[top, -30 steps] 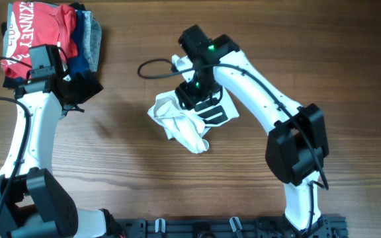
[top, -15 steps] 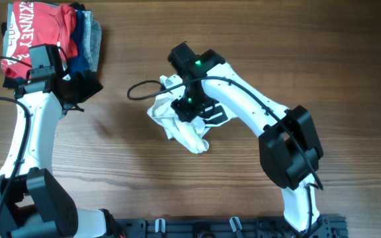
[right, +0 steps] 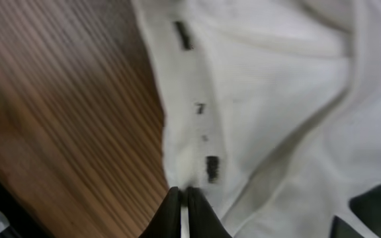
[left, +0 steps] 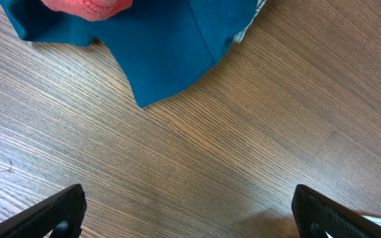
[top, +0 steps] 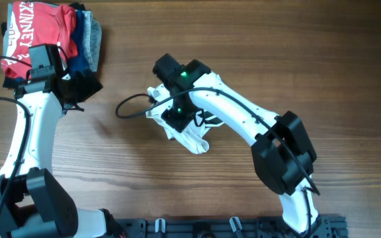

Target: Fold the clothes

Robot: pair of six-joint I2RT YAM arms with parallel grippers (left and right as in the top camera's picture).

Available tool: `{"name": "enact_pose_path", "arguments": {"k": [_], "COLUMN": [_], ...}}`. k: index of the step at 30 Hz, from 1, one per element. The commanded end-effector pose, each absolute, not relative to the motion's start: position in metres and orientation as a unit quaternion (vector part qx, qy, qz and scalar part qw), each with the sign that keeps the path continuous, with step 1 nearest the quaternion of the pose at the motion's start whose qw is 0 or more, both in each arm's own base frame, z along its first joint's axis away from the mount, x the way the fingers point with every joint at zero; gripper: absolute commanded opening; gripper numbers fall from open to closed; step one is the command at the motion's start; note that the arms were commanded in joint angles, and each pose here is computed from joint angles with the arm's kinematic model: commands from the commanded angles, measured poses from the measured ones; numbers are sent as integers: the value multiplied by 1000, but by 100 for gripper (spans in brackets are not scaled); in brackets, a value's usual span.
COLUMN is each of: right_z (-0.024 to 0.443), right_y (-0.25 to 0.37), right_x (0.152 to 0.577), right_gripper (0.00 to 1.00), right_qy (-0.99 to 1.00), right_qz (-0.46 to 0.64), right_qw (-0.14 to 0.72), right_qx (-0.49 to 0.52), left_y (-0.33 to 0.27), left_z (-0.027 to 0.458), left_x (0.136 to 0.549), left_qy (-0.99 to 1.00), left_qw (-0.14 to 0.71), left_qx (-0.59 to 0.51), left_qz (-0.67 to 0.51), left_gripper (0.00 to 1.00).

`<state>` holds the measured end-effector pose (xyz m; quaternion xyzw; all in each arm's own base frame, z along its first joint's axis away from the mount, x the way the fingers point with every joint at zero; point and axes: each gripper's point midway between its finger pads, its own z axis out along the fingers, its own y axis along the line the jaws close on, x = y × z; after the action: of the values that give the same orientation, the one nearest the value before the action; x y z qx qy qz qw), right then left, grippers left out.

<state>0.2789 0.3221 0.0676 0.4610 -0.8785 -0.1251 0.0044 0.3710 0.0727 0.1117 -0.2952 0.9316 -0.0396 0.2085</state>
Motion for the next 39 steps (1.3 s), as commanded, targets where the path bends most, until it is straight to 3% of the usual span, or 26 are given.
{"name": "enact_pose_path", "arguments": {"k": [1, 8, 10, 12, 16, 19, 24, 28, 31, 39], "right_z": [78, 97, 109, 122, 150, 166, 175, 178, 178, 173], "right_y": [344, 359, 360, 355, 325, 297, 224, 183, 162, 143], "right_x": [248, 248, 257, 275, 332, 374, 448, 474, 481, 480], "right_gripper": [17, 26, 35, 47, 84, 100, 100, 100, 100, 100], "right_qy": [-836, -827, -832, -851, -898, -923, -953, -956, -960, -965], "right_qz": [-140, -143, -147, -138, -101, -100, -120, -130, -125, -109], "right_qw": [5, -20, -38, -62, -122, -159, -207, -223, -225, -214], "right_qx": [531, 544, 534, 503, 411, 335, 186, 136, 115, 107], "left_y": [77, 77, 77, 73, 41, 16, -41, -93, -124, -183], "left_z": [114, 114, 114, 114, 118, 118, 109, 109, 110, 66], "left_x": [374, 374, 374, 375, 378, 374, 347, 331, 322, 305], "left_qy": [929, 929, 929, 929, 931, 935, 959, 969, 970, 958], "left_qw": [213, 214, 214, 212, 199, 178, 111, 80, 68, 11], "left_qx": [-301, -301, -300, -298, -275, -255, -194, -129, -110, -208], "left_qz": [-35, -35, -36, -47, -132, -170, -177, -195, -204, -195], "left_gripper": [100, 100, 100, 100, 100, 100, 100, 100, 100, 100]}}
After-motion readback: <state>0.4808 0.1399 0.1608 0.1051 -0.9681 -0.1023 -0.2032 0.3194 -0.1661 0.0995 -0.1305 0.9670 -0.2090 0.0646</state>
